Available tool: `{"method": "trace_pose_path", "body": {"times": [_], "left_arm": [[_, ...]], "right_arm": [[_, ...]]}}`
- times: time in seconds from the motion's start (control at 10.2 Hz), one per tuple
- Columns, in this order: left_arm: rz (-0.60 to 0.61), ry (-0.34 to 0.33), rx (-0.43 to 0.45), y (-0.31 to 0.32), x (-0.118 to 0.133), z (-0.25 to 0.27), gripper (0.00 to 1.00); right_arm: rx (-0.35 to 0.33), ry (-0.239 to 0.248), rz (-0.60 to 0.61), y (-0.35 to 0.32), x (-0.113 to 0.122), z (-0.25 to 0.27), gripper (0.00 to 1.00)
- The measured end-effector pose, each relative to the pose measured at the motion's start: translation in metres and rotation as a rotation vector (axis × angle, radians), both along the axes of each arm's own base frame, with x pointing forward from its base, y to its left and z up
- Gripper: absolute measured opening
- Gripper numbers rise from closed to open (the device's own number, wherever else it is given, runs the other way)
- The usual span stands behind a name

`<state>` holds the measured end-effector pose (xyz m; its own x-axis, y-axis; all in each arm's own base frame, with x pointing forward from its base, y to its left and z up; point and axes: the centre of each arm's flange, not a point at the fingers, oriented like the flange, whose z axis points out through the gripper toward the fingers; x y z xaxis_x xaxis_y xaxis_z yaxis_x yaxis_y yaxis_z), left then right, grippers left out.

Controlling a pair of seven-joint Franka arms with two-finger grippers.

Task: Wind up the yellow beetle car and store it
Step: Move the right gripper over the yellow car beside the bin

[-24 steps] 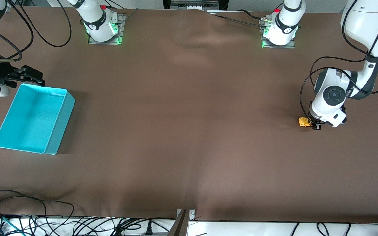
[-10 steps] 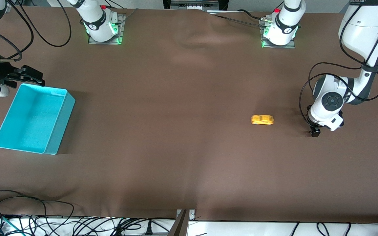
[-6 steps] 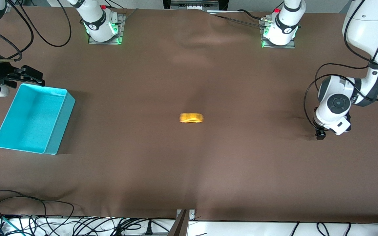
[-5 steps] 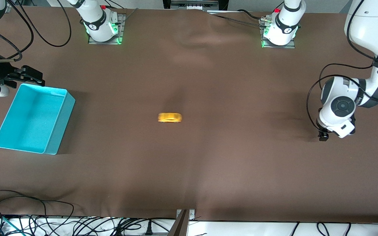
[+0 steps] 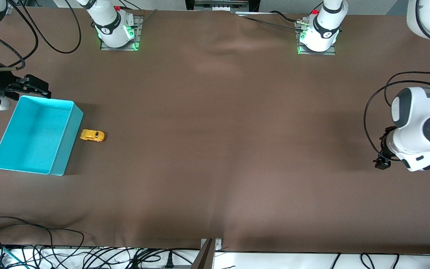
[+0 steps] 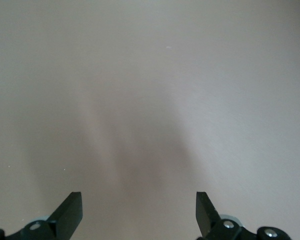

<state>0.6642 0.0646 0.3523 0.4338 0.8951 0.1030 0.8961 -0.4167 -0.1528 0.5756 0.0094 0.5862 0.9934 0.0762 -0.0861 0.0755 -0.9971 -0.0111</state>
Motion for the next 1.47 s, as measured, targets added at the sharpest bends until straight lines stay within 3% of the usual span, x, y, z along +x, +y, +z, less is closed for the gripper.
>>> {"method": "trace_pose_path", "body": {"times": [0.39, 0.59, 0.88, 1.08, 1.28, 1.47], "left_arm": [[-0.376, 0.043, -0.096, -0.001, 0.014, 0.068, 1.00], [-0.472, 0.024, -0.147, -0.006, 0.018, 0.085, 1.00], [-0.683, -0.015, -0.154, -0.022, 0.017, 0.124, 1.00], [-0.762, -0.021, -0.170, -0.052, 0.011, 0.142, 1.00], [-0.869, 0.040, -0.204, -0.071, -0.001, 0.150, 1.00], [-0.904, 0.051, -0.210, -0.071, -0.004, 0.154, 1.00]], "right_arm": [[0.000, 0.000, 0.000, 0.000, 0.000, 0.000, 1.00], [0.015, 0.000, -0.001, 0.002, 0.000, 0.000, 1.00], [0.039, 0.005, 0.003, 0.007, 0.000, -0.002, 1.00], [0.038, 0.023, 0.003, 0.007, 0.004, -0.011, 1.00], [0.038, 0.045, 0.001, 0.006, 0.010, -0.024, 1.00], [0.038, 0.068, 0.000, 0.006, 0.016, -0.040, 1.00]]}}
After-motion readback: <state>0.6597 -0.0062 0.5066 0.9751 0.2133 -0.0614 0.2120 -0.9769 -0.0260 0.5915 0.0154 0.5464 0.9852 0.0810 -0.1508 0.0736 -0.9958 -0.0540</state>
